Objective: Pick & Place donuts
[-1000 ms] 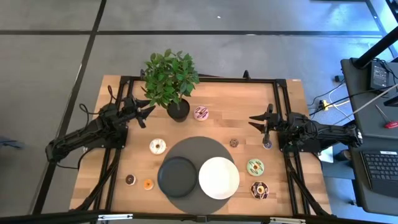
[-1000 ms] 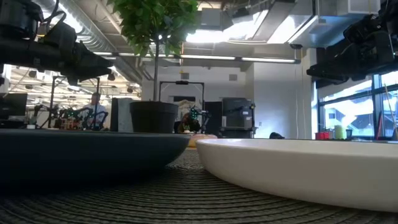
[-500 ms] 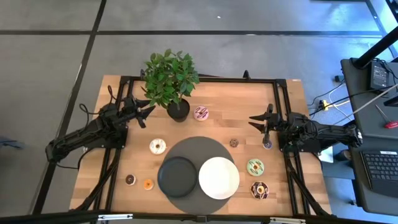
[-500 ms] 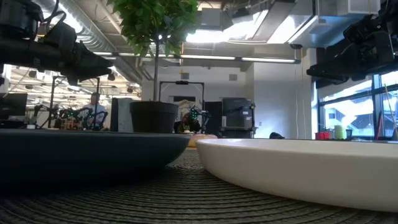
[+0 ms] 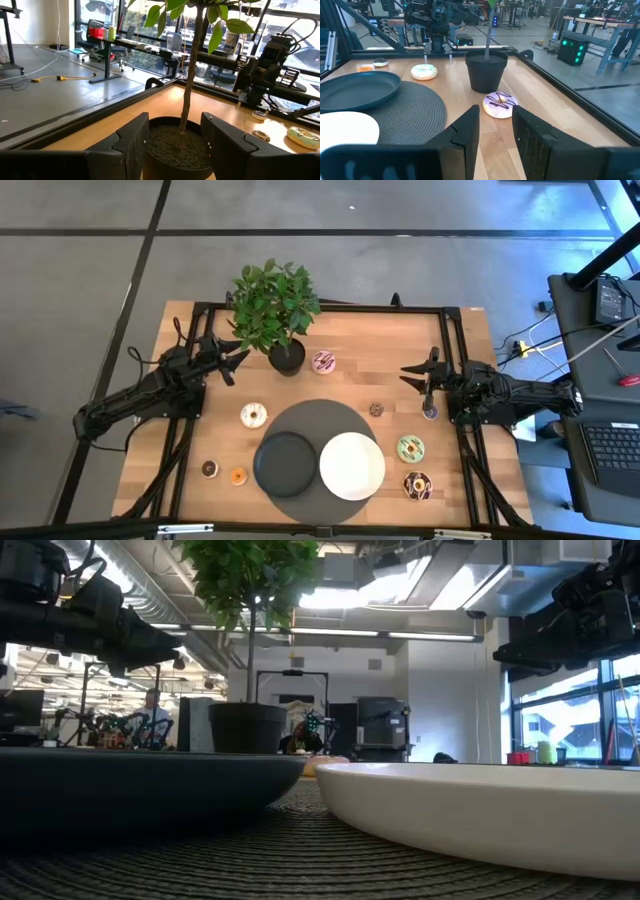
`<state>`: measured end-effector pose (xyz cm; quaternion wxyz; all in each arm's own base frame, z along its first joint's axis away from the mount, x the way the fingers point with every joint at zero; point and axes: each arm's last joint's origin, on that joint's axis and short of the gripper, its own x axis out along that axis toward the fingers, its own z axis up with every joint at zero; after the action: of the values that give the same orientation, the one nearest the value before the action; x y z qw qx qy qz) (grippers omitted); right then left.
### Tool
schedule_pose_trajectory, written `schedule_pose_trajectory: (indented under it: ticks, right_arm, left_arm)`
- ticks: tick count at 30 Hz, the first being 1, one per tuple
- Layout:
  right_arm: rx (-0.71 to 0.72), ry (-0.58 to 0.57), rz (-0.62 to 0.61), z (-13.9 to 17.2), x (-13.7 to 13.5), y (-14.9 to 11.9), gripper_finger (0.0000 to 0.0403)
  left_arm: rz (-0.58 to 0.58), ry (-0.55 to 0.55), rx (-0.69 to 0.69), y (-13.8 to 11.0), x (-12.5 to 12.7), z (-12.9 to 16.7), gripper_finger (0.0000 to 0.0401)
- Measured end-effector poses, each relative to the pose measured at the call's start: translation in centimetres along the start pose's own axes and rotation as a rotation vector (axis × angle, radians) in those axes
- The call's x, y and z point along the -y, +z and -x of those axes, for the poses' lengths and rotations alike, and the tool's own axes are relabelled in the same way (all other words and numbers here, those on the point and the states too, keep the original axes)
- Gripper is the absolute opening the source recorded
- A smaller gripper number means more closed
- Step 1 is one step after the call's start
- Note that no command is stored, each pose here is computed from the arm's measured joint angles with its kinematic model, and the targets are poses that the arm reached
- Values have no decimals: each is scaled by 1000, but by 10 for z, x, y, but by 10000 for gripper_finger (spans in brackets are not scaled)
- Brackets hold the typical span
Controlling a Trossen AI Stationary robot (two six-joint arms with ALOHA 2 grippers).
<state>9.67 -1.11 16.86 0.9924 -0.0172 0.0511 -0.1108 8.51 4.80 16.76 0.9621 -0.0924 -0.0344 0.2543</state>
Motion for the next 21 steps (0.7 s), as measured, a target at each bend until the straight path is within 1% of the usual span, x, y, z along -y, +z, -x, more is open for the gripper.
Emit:
schedule_pose_trajectory:
  ticks: [3,6,8,11,14,18,21]
  right_arm:
    - [15,9,-9,0,0,1,118]
    - [36,45,-56,0,-1,4,118]
    - [32,46,-58,0,-1,3,118]
    - [20,46,-83,0,-1,2,128]
    - [4,48,-136,0,-1,1,163]
    - [-16,80,-160,0,-2,-1,223]
    - [-16,80,-159,0,-2,-1,256]
  left_arm:
    - [0,0,0,0,0,0,177]
    - [0,0,0,0,0,0,175]
    - [0,0,0,0,0,0,173]
    - [0,0,0,0,0,0,174]
    - [0,0,0,0,0,0,175]
    - [0,-2,11,1,0,0,174]
    - [3,-3,17,2,0,0,173]
